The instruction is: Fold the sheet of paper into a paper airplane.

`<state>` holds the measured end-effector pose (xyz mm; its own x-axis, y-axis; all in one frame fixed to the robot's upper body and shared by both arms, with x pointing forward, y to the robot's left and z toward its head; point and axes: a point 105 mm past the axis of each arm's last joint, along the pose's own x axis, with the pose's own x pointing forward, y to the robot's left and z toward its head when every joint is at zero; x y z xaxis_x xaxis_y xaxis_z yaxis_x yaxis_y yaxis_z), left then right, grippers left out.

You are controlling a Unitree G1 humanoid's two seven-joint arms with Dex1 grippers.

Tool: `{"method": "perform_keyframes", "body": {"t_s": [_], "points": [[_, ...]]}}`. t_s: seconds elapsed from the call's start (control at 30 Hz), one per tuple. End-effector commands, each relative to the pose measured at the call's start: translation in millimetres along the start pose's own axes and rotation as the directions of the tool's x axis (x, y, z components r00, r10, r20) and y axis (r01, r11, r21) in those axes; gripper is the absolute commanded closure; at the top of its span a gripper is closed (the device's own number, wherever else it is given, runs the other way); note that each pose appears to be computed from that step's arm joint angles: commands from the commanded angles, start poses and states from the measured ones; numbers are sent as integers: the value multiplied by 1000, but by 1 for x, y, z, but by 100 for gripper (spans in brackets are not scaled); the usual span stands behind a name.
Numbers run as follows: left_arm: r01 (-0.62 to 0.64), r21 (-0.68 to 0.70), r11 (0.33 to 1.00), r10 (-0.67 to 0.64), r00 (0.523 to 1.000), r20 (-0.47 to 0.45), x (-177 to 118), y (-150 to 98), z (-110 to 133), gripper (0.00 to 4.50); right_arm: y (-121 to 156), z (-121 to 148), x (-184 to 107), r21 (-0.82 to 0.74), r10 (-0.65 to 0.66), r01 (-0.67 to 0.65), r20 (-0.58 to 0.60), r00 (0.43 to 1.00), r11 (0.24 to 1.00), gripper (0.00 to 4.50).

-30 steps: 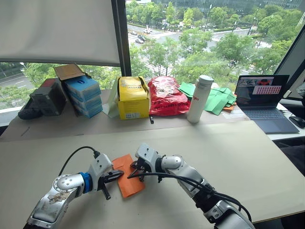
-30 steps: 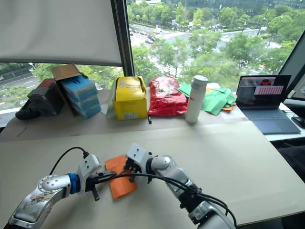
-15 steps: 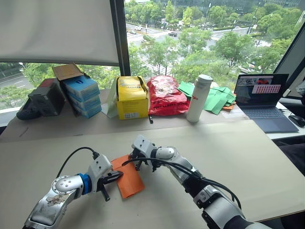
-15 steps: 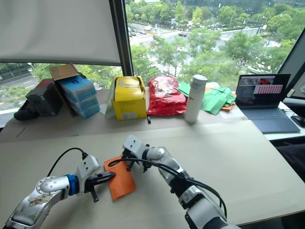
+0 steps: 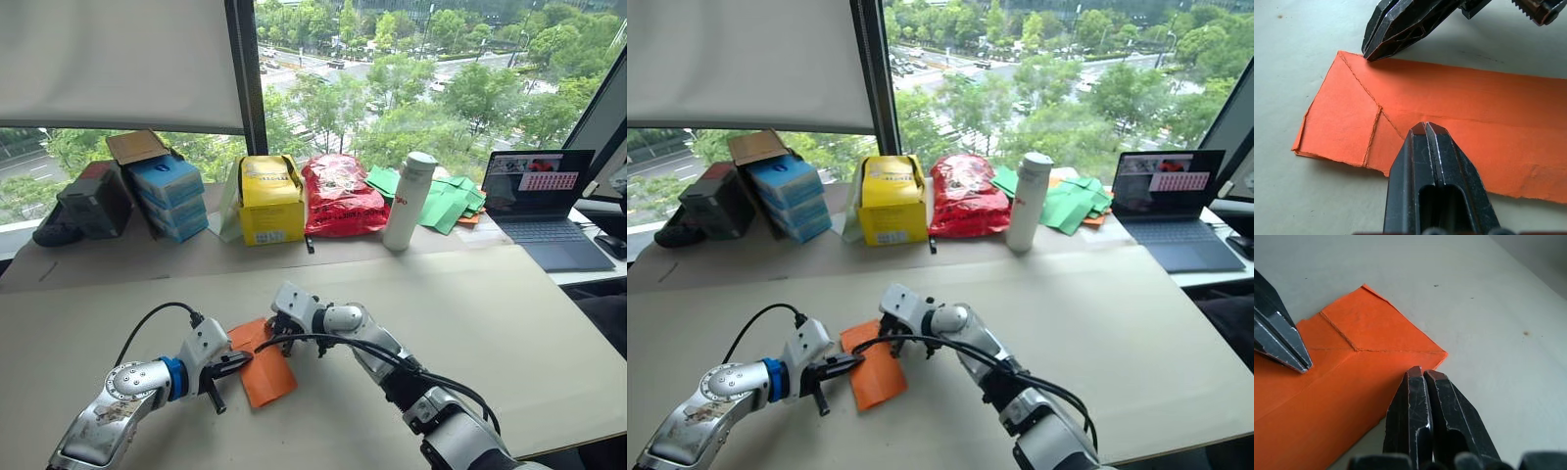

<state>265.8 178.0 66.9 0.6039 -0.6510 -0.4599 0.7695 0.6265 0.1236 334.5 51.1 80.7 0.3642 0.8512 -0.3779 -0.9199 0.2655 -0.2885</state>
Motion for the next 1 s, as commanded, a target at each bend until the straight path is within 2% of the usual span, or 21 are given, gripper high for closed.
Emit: {"method": "perform_keyframes", "body": {"t_s": [0.03, 0.23, 0.47, 1.0], "points": [[10, -30, 999, -13, 997, -71, 1, -4, -17, 450, 7, 31, -9, -28, 19, -16, 132, 991, 999, 431], [10, -28, 1000, -12, 997, -70, 2, -2, -16, 450, 18, 18, -17, -27, 60, -58, 84, 995, 998, 431], [12, -27, 1000, -14, 998, -66, 3, -2, -14, 450, 33, -8, -24, -4, 124, -125, -21, 992, 992, 431], [19, -27, 999, -21, 997, -72, 2, -3, -15, 450, 56, -25, -52, 51, 220, -216, -93, 971, 975, 431]]}}
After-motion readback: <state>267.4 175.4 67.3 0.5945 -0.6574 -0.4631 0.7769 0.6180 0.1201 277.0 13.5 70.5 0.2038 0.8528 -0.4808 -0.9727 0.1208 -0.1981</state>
